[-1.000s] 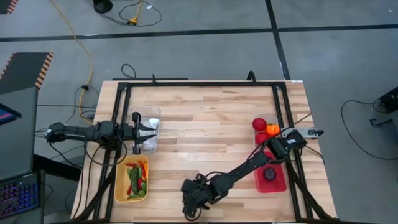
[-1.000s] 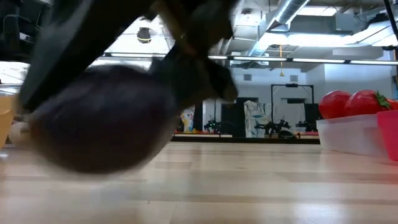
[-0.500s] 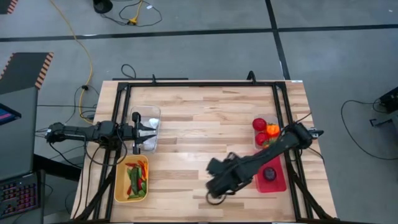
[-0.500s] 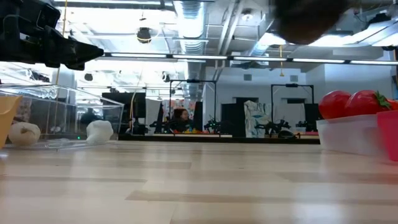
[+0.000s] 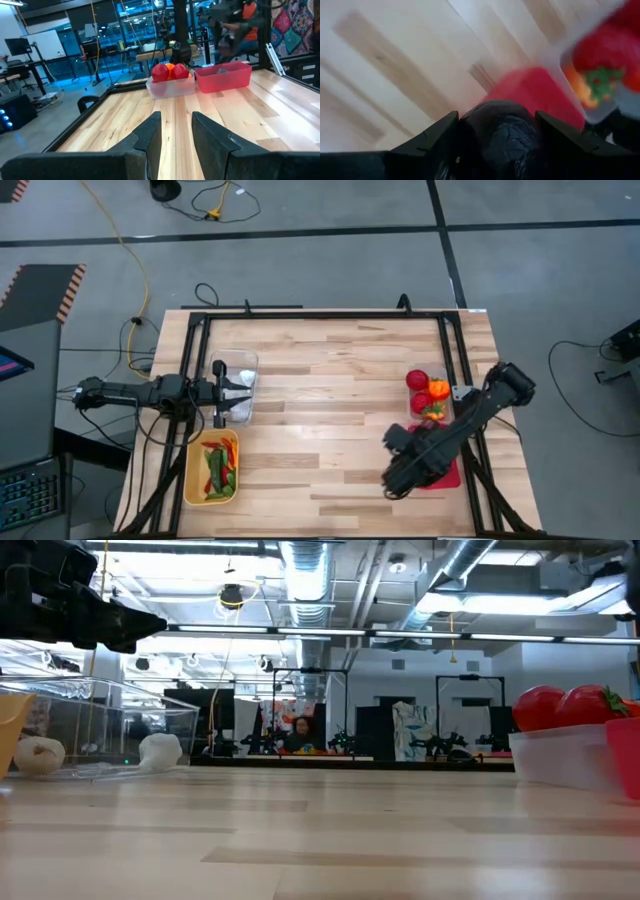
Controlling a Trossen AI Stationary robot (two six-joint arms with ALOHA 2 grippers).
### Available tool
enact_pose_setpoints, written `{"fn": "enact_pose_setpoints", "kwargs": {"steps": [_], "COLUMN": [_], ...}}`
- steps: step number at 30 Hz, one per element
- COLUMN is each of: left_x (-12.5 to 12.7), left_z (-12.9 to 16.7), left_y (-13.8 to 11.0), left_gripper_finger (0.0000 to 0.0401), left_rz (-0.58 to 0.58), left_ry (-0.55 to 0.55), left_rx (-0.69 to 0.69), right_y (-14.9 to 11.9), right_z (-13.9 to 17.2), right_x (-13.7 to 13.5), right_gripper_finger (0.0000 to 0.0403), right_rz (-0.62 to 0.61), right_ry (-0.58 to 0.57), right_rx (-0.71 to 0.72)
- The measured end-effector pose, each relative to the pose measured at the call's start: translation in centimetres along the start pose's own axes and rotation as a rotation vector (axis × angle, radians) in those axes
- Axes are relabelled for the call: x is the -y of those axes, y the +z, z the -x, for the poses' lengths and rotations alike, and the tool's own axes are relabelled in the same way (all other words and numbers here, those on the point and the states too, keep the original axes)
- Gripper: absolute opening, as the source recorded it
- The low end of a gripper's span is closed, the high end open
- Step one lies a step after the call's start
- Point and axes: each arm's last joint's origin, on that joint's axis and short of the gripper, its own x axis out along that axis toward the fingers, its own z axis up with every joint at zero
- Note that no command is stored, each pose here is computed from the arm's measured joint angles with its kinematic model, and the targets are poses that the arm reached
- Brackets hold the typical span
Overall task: Sort produce into baskets
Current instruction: Put the plum into the red bin, then return to Home Position
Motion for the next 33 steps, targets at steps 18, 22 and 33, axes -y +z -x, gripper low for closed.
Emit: {"fn": "enact_pose_setpoints", "kwargs": {"steps": [18, 22, 33], "left_x": [0.0, 0.0, 0.0], "left_z": [0.0, 0.0, 0.0], "left_y": [0.0, 0.0, 0.0], "left_gripper_finger": [0.0096, 0.0096, 0.0096], "left_rz": [0.0, 0.0, 0.0], "left_ry": [0.0, 0.0, 0.0], "left_rx": [0.0, 0.0, 0.0], "right_y": [-3.3, -3.5, -2.8], "right_z": [-3.0, -3.5, -2.4], "right_x": [4.7, 4.6, 4.4], "right_gripper_finger": [0.0322, 0.0333, 0.0357], "right_rz": [0.011, 0.022, 0.137], "right_ry": [-0.087, -0.077, 0.13], "right_rx": [-0.086, -0.119, -0.094]}}
